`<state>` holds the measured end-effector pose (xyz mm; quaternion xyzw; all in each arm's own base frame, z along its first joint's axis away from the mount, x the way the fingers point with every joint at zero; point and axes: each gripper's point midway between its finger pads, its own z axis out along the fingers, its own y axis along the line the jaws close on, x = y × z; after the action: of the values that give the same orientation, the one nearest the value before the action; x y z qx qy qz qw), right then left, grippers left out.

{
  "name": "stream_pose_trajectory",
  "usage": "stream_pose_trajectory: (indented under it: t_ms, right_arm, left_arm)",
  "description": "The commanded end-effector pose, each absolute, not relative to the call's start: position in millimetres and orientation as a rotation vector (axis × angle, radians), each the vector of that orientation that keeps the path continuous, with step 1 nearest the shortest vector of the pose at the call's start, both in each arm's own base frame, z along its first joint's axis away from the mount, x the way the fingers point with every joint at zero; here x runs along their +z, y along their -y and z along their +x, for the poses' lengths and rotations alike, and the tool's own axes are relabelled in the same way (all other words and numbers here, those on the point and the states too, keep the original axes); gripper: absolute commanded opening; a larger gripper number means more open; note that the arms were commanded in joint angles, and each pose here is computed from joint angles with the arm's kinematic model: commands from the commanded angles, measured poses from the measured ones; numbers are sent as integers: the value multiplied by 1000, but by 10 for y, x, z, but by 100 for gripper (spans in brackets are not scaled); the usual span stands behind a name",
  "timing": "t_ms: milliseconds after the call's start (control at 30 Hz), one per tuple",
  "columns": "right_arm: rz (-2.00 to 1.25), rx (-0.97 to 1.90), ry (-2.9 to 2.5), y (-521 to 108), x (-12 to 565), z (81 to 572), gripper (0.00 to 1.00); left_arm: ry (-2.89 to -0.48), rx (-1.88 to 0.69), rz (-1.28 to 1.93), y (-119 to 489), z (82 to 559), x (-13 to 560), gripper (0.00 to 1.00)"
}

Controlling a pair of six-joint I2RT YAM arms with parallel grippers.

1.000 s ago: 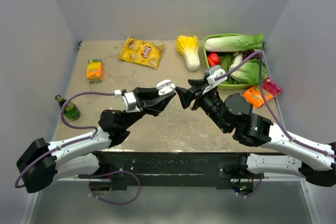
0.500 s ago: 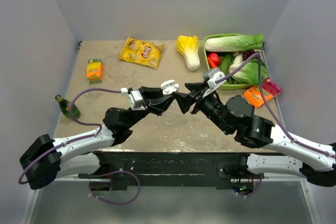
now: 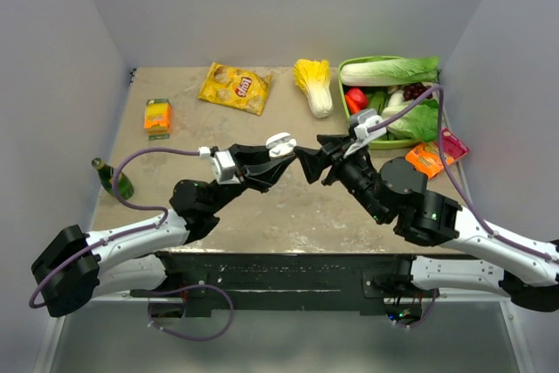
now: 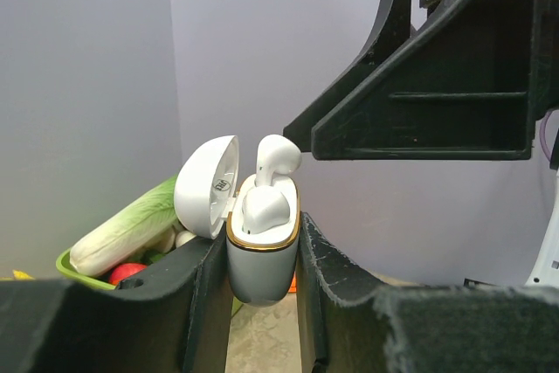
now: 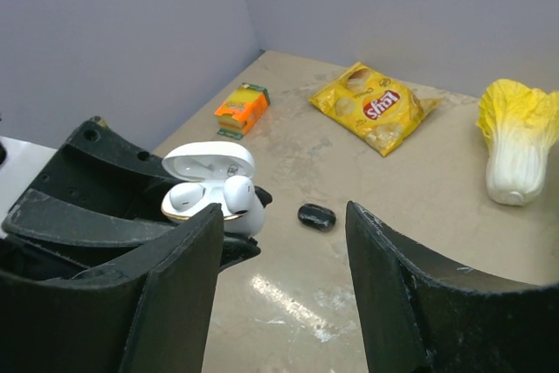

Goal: Insert the wireless bluetooth earbuds into the charging case
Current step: Place the earbud in the charging case.

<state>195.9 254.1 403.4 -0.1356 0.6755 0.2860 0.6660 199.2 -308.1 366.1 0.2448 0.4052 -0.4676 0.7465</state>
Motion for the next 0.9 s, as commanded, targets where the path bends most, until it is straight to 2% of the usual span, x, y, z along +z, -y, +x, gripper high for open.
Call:
stream_pose_trajectory:
  t_ms: [0, 867]
  right_arm:
    - [-285, 839, -1462, -2624, 4306, 1784, 61]
    - [-312, 992, -1490, -2986, 4348, 1688, 65]
  left_arm:
    - [-819, -1007, 494, 2981, 1965, 3864, 0]
    - [-835, -1015, 496, 3019, 1977, 3812, 0]
